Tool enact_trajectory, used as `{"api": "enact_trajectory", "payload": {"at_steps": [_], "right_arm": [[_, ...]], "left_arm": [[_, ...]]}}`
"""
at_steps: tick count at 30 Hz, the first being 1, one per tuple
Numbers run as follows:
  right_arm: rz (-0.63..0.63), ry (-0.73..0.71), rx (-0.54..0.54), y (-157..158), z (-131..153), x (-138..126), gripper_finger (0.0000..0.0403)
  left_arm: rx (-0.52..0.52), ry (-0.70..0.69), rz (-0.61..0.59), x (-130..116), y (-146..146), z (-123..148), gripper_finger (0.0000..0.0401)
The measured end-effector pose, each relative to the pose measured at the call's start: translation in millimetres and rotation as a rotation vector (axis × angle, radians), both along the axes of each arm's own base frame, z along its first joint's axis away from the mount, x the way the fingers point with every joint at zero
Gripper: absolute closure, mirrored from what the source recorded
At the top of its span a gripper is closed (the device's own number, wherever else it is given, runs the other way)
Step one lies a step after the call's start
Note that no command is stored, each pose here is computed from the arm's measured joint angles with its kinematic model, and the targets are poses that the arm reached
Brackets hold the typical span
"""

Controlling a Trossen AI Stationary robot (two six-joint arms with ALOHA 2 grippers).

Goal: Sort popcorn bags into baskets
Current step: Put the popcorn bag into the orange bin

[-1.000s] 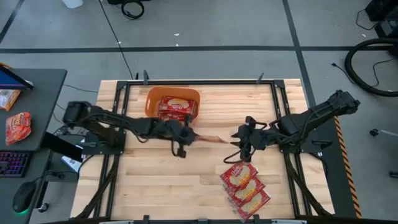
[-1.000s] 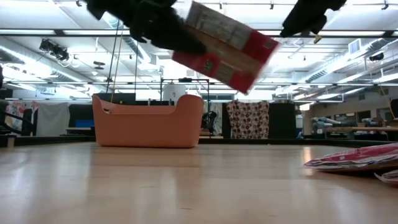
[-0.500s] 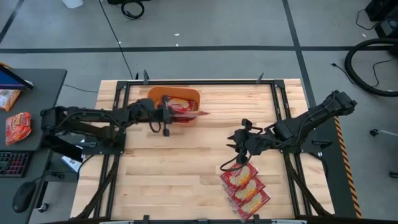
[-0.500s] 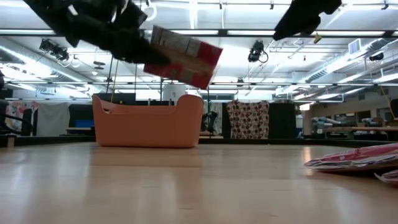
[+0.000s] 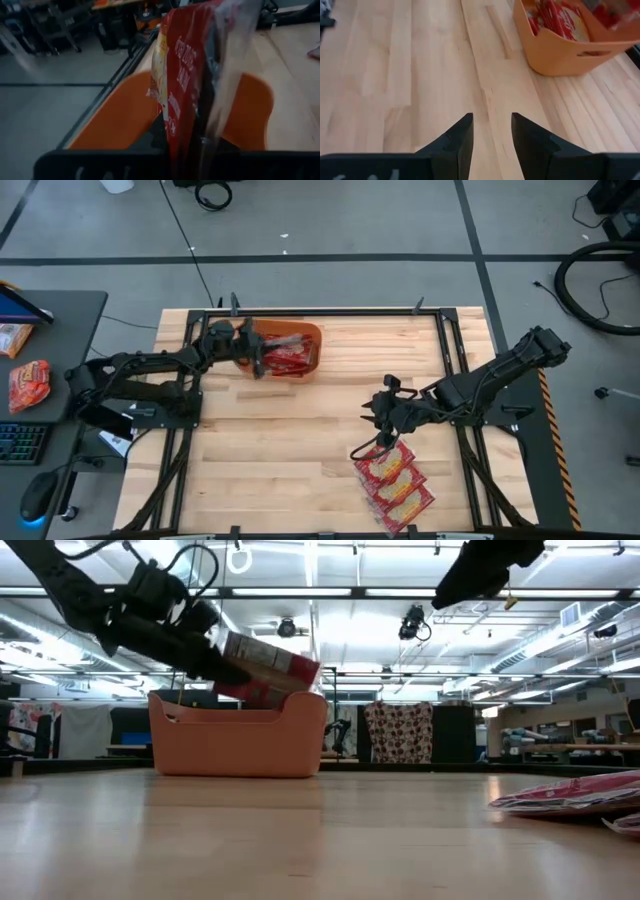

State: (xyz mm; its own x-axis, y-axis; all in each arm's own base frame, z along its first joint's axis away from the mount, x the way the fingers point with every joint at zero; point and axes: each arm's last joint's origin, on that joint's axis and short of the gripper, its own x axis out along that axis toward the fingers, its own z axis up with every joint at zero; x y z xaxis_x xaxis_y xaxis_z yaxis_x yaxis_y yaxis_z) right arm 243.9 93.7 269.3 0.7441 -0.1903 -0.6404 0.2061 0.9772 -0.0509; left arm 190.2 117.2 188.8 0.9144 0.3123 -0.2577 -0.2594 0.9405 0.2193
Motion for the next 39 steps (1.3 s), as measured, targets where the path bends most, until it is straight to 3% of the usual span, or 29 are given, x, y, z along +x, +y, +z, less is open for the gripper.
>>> {"api": "enact_trajectory", "payload": {"at_steps": [5,16,23,27,32,39], "right_arm": [[0.006,-0.002,-0.012,0,0,1,0.0265],[0.005,-0.006,-0.011,0,0,2,0.0265],[0.003,-0.009,-0.009,0,0,2,0.0265],[0.007,0.000,0.017,1,-1,1,0.0265],[0.144,0.154,0.037,10,-18,2,0.0265],[0.341,0.365,0.016,50,-65,7,0.0265]], "left_arm": [[-0.095,-0.010,0.043,-8,10,-6,0.0354],[-0.122,0.081,0.173,-9,7,-14,0.0272],[-0.076,0.084,0.108,-5,-1,-9,0.0258],[-0.136,0.028,0.021,0,-9,1,0.0259],[-0.168,-0.013,-0.131,9,-32,10,0.0259],[-0.187,0.008,-0.156,20,-63,8,0.0259]]}}
